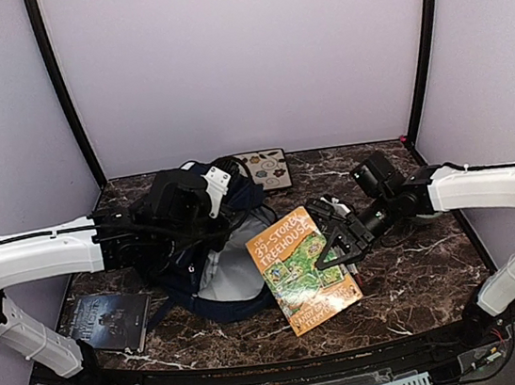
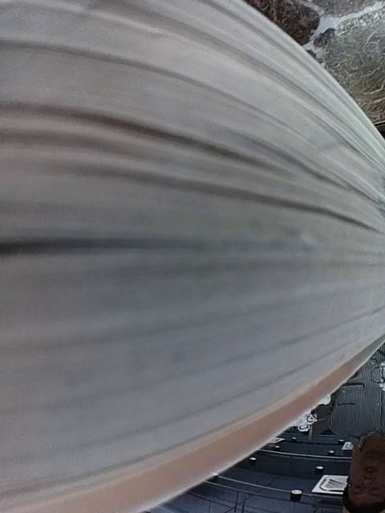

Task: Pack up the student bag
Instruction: Place the book in the largest pocket of the bag.

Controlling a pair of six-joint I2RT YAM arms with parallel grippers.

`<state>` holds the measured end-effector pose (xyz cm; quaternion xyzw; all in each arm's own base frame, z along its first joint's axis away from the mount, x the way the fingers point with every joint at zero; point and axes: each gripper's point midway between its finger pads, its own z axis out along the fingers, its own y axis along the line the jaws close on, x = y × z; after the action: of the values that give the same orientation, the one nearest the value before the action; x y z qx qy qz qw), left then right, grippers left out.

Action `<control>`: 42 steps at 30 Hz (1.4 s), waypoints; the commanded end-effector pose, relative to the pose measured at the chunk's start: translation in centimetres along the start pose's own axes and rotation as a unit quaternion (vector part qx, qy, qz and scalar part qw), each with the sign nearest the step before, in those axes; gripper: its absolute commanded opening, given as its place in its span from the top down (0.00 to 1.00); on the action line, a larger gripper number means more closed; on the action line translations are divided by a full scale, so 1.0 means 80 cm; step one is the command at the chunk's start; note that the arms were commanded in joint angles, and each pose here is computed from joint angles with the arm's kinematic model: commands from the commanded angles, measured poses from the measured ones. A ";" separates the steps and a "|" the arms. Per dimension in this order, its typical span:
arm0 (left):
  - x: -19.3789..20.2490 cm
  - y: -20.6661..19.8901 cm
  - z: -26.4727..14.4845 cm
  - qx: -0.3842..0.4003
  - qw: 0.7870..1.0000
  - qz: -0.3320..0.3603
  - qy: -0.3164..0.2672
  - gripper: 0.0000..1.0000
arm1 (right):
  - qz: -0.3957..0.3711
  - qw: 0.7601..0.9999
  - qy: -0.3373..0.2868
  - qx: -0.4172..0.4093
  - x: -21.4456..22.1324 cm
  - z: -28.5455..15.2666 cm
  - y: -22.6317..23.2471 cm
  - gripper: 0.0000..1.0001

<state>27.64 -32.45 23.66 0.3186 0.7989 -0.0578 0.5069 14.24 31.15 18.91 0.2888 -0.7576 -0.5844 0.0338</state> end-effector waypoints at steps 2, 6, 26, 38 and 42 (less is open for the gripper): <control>-0.106 0.013 -0.049 0.028 0.989 -0.061 -0.135 1.00 | -0.036 0.997 0.012 -0.065 -0.032 0.019 0.018 1.00; -0.111 0.002 -0.060 0.062 0.985 -0.060 -0.146 1.00 | -0.032 0.997 0.038 -0.058 -0.054 0.045 0.001 1.00; -0.134 0.023 -0.127 0.073 0.976 -0.050 -0.200 1.00 | 0.064 0.994 0.069 -0.047 -0.140 0.149 -0.087 1.00; -0.115 -0.012 -0.116 0.136 0.979 -0.025 -0.151 1.00 | 0.095 0.984 -0.012 -0.150 -0.232 0.172 -0.074 1.00; -0.112 -0.024 -0.112 0.157 0.978 -0.019 -0.139 1.00 | 0.099 0.985 -0.020 -0.137 -0.253 0.182 -0.091 1.00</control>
<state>23.25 -31.85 27.48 0.3810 0.7693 -0.1440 0.4922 26.40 50.60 9.87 0.1694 -0.7280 -0.6448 0.1600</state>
